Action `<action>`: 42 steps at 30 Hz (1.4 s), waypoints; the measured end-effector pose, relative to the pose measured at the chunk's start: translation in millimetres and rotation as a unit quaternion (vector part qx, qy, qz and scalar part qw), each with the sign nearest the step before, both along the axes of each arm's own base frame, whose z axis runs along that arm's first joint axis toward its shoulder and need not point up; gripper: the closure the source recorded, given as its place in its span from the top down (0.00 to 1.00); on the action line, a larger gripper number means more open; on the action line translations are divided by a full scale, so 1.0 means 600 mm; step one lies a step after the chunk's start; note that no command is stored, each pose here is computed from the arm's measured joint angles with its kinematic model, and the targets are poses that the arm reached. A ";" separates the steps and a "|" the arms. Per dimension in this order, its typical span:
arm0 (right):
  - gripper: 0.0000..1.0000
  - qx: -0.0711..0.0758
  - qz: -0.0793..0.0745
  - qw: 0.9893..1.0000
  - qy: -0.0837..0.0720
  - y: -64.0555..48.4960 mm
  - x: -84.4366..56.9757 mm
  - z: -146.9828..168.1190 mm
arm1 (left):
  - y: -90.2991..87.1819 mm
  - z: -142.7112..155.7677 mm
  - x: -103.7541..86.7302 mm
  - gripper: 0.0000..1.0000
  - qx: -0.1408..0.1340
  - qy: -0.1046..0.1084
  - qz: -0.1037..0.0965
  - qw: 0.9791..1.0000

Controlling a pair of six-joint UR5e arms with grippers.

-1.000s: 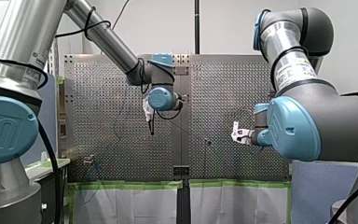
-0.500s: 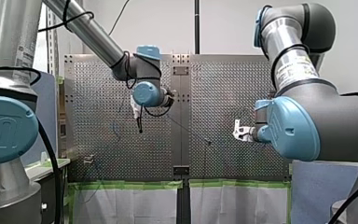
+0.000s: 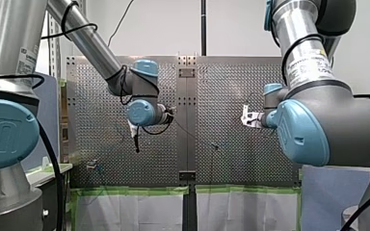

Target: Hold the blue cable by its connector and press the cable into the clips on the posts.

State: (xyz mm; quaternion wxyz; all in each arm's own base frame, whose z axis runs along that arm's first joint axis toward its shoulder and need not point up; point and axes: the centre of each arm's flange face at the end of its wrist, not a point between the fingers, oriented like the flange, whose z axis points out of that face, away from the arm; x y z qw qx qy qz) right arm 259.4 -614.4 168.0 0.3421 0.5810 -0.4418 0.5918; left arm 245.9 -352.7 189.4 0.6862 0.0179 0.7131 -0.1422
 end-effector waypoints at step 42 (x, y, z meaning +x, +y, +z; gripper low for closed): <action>0.00 -0.015 0.001 1.000 -0.004 0.001 -0.005 0.041 | 0.013 -0.051 -0.016 0.98 0.015 0.016 -0.001 1.000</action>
